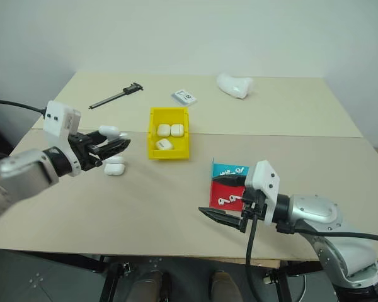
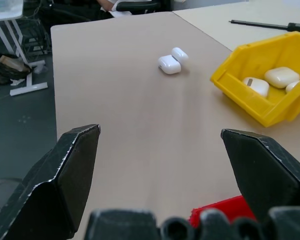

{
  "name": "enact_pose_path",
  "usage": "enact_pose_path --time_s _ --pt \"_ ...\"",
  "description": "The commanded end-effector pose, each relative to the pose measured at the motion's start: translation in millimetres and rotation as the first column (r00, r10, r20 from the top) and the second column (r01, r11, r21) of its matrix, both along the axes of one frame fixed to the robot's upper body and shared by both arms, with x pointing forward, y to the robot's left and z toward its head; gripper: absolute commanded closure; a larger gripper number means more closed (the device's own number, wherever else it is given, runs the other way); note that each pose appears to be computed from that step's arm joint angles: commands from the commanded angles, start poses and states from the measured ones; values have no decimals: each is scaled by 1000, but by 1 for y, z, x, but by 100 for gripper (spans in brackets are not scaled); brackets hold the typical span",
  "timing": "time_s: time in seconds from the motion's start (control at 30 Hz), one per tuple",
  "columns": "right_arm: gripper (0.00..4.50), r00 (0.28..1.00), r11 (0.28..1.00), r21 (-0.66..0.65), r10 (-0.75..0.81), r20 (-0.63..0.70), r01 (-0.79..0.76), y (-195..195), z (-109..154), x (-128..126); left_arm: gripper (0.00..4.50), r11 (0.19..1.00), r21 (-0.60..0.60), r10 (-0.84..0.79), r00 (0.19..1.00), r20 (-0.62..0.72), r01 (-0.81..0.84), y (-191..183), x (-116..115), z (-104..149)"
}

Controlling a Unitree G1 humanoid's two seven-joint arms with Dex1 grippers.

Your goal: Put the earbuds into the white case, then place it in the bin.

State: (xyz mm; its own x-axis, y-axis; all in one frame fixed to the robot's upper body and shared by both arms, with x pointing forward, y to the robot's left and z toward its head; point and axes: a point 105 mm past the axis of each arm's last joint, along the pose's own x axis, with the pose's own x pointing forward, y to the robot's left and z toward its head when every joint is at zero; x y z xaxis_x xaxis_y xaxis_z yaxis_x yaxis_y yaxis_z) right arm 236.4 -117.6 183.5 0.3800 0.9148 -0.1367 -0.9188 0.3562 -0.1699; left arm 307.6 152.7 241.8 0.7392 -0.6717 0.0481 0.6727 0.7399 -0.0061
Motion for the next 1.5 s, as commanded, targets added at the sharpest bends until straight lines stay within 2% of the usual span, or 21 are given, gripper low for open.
enact_pose_path --time_s 0.03,0.13,0.27,0.43,0.57,0.67,0.8,0.93,1.03,1.2,1.5 --pt "0 997 1000 -9 17 81 -16 -5 21 -1 162 967 -78 -228 958 175 244 -17 -5 28" --pt "0 995 999 -35 21 94 -18 -10 27 0 162 908 1 -402 872 279 418 -38 -10 28" --pt "0 994 998 -70 17 111 -9 -17 35 1 162 766 19 -600 704 381 642 -57 -20 34" --pt "0 992 994 -106 -2 123 15 -26 44 5 162 620 100 -739 537 407 778 -77 -31 33" --pt "0 992 985 -165 -36 123 56 -32 47 11 162 546 157 -803 461 378 823 -91 -41 25" --pt "0 992 977 -198 -63 106 83 -35 48 16 162 510 163 -837 443 322 845 -103 -51 22" --pt "0 995 963 -254 -77 59 89 -38 46 20 162 441 125 -868 387 310 889 -113 -67 30" --pt "0 997 931 -356 -76 13 75 -38 33 26 162 415 108 -886 374 274 903 -116 -69 34" --pt "66 997 898 -435 -70 15 69 -40 24 31 162 411 113 -887 369 278 905 -117 -70 34" --pt "228 998 797 -601 -27 58 56 -40 5 45 162 418 123 -884 372 283 900 -117 -71 34" --pt "228 992 660 -750 115 50 -38 -39 -14 57 162 411 143 -886 358 294 901 -117 -74 34"
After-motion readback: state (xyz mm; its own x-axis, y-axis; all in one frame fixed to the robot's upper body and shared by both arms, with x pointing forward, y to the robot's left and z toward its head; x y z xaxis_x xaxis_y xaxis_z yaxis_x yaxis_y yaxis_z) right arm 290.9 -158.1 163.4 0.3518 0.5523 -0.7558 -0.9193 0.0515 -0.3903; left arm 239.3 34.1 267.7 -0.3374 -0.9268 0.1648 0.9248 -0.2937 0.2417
